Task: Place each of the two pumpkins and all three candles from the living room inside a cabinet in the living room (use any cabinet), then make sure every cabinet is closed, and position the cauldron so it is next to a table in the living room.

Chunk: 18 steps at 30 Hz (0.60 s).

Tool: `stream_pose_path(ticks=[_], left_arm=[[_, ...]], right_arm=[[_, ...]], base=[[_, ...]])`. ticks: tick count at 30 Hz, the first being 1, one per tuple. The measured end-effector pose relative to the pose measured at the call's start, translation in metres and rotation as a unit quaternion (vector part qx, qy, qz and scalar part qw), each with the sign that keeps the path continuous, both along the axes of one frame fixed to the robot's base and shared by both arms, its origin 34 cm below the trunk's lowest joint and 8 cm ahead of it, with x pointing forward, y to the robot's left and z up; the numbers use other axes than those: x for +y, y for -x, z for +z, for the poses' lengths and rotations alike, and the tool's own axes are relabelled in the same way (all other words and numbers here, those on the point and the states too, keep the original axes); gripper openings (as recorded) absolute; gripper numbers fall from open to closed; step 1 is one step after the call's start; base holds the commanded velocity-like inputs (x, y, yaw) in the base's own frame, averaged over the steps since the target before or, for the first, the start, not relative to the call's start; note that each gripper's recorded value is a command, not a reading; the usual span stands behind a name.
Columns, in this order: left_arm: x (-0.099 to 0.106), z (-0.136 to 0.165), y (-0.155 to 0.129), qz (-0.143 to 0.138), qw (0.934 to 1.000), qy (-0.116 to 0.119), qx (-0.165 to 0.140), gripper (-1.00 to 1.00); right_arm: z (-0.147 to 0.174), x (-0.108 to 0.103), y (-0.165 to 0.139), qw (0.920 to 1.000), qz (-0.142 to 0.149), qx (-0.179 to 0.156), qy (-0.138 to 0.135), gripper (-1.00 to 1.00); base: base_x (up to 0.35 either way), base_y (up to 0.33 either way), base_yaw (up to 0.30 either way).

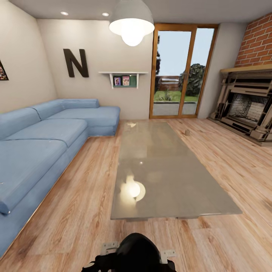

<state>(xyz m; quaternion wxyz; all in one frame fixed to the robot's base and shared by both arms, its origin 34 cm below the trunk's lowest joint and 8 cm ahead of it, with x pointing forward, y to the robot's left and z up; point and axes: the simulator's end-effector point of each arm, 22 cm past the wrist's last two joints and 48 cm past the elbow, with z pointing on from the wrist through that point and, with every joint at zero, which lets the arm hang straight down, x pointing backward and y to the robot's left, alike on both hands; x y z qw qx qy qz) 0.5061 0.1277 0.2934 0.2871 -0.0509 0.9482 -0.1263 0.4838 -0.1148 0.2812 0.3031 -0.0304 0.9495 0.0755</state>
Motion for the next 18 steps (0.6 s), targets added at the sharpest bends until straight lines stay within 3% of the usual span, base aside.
stream_pose_path(ticks=[18], left_arm=[[-0.001,0.042,-0.012,-0.003,1.0000,0.001,-0.002,1.00]], right_arm=[[0.039,0.000,-0.009,1.0000,0.000,0.002,0.000,1.00]], base=[[0.000,0.000,0.000]])
